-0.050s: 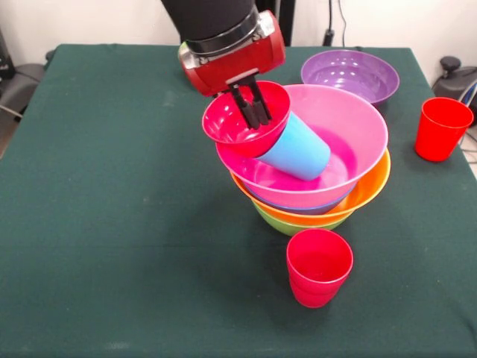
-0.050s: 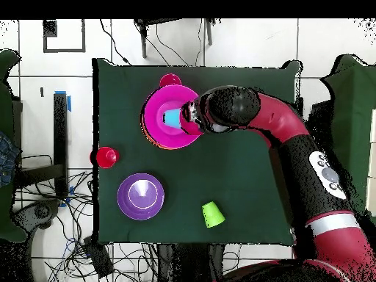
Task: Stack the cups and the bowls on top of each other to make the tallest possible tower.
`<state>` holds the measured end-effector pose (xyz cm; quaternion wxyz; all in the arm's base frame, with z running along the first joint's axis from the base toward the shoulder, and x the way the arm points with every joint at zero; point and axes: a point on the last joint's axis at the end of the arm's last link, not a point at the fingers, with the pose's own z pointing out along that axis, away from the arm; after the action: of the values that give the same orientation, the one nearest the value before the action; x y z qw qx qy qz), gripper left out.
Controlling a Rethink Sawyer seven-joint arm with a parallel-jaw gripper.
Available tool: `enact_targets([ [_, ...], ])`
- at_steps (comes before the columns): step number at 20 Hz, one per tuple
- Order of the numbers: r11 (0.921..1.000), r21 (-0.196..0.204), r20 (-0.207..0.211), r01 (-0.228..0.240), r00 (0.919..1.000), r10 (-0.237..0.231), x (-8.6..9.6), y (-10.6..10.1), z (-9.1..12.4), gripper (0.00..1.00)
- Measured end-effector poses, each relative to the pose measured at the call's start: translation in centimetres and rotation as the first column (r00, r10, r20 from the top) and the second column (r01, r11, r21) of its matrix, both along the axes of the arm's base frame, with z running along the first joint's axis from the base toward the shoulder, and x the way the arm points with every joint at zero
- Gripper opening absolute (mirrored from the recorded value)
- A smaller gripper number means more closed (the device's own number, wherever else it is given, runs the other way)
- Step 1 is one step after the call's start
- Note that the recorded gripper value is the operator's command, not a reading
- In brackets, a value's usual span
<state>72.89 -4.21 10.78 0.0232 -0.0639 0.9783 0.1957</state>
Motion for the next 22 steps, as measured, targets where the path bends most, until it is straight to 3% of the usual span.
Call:
enact_targets([
  [8, 0.9999, -0.011, -0.027, -0.005, 0.9996, 0.005, -0.8, 1.0, -0.7, 0.00],
  [22, 0.9987, -0.050, -0.073, 0.010, 0.9972, -0.014, -2.5, -0.5, -2.1, 0.00],
])
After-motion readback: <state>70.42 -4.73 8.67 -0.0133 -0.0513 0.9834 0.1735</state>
